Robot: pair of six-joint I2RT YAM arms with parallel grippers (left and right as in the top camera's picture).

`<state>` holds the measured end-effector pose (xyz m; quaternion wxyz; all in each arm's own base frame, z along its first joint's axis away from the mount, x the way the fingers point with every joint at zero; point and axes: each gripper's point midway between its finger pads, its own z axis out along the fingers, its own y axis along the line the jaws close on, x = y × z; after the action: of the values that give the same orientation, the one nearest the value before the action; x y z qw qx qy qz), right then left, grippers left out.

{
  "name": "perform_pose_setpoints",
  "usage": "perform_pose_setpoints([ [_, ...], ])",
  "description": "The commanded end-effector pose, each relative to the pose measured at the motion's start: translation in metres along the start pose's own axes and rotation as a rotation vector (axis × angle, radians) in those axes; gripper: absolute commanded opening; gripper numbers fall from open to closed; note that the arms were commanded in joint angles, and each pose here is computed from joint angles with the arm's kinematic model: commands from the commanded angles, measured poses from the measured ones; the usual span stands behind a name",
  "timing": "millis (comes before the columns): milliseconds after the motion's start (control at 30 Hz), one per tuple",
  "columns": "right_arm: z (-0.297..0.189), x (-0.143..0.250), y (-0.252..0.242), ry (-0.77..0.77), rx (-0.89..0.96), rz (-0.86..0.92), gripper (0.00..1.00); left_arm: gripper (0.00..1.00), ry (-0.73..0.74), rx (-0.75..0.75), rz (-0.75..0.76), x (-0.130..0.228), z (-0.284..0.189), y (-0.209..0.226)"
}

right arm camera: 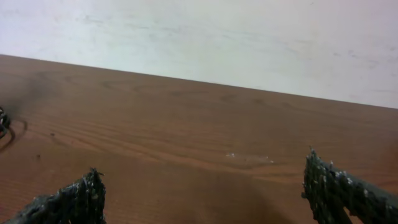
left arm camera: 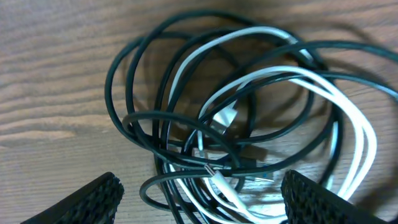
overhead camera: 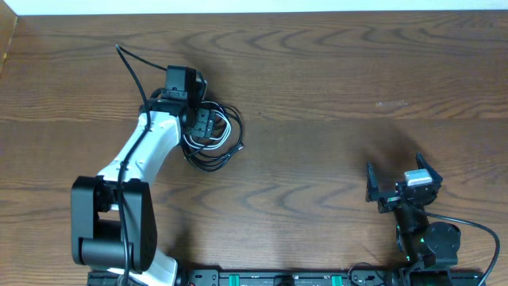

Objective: Untangle cables

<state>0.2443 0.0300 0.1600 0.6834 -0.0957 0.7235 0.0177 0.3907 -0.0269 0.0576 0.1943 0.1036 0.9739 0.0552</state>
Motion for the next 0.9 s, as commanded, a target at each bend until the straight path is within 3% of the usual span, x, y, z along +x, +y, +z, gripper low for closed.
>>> perform_pose_setpoints([
  [0,0.000,0.001,0.001,-0.002,-0.009,0.031,0.99,0.82,0.001,-0.021,-0.053,-0.003,0.002,0.019],
  [167,0.000,0.001,0.001,-0.002,-0.009,0.057,0.99,0.82,0.018,-0.029,-0.113,0.005,0.003,0.042],
  [333,0.000,0.001,0.001,-0.002,-0.009,0.057,0.99,0.82,0.005,0.206,-0.050,0.008,0.002,0.014],
  [867,0.000,0.001,0.001,-0.002,-0.010,0.057,0.99,0.82,0.035,0.200,0.080,0.026,0.007,0.019],
])
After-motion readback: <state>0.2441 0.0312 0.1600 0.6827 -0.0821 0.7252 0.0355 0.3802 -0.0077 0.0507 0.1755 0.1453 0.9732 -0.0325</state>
